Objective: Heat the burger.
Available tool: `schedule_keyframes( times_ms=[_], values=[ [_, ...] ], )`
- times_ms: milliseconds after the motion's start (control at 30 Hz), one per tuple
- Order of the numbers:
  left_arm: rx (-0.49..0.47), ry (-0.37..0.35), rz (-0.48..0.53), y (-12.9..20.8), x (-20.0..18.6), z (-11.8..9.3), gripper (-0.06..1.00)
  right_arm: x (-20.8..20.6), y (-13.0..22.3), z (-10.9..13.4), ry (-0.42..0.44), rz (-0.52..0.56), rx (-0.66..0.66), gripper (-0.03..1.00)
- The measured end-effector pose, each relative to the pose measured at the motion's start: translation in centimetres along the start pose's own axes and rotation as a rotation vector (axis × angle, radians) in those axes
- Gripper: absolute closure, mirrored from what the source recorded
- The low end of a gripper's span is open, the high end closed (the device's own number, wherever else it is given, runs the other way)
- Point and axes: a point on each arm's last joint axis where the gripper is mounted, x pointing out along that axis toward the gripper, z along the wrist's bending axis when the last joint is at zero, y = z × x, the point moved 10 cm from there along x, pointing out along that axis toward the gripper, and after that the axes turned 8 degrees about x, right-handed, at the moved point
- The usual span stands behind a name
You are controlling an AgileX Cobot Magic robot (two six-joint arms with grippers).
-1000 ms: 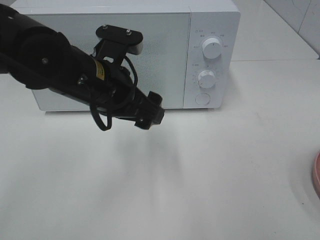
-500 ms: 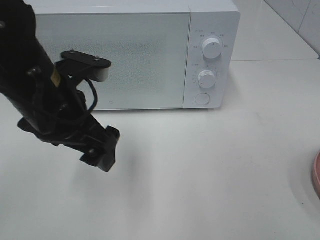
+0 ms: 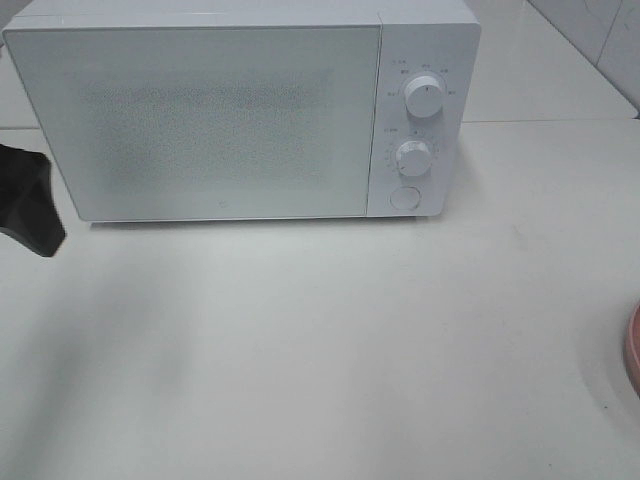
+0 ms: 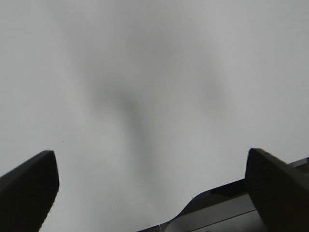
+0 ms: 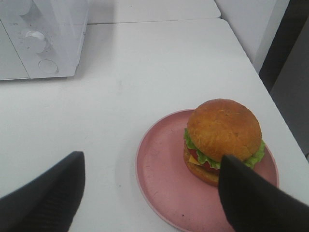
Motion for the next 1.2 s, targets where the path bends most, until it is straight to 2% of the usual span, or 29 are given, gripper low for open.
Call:
schedule_keyframes(
  times_ms=[33, 67, 133, 200, 233, 300, 367, 667, 1000, 1200],
  values=[
    [0.000, 0.000, 0.000, 0.0, 0.0, 0.0, -0.02, 0.0, 0.0, 0.0, 0.000, 0.000, 0.000, 0.23],
    [-0.040, -0.013, 0.001, 0.8, -0.6, 1.6, -0.02, 0.0, 0.0, 0.0, 0.000, 0.000, 0.000, 0.23],
    [-0.064, -0.022, 0.001, 1.3, -0.8, 2.4, -0.02, 0.0, 0.0, 0.0, 0.000, 0.000, 0.000, 0.23],
    [-0.140, -0.039, -0.006, 2.8, -1.5, 4.2, -0.02, 0.0, 0.0, 0.0, 0.000, 0.000, 0.000, 0.23],
    [-0.140, -0.039, -0.006, 2.8, -1.5, 4.2, -0.02, 0.0, 0.0, 0.0, 0.000, 0.000, 0.000, 0.23],
    [-0.237, -0.055, -0.035, 4.7, -2.4, 5.6, -0.02, 0.0, 0.0, 0.0, 0.000, 0.000, 0.000, 0.23],
    [-0.252, -0.060, -0.047, 5.1, -2.7, 5.8, -0.02, 0.0, 0.0, 0.0, 0.000, 0.000, 0.000, 0.23],
    [-0.272, -0.082, -0.111, 8.7, -4.0, 4.5, -0.02, 0.0, 0.0, 0.0, 0.000, 0.000, 0.000, 0.23],
    [-0.264, -0.112, -0.153, 13.7, -2.9, 2.6, -0.02, 0.0, 0.0, 0.0, 0.000, 0.000, 0.000, 0.23],
    [-0.283, -0.131, -0.203, 14.8, -2.7, 2.2, -0.02, 0.0, 0.0, 0.0, 0.000, 0.000, 0.000, 0.23]
  ],
)
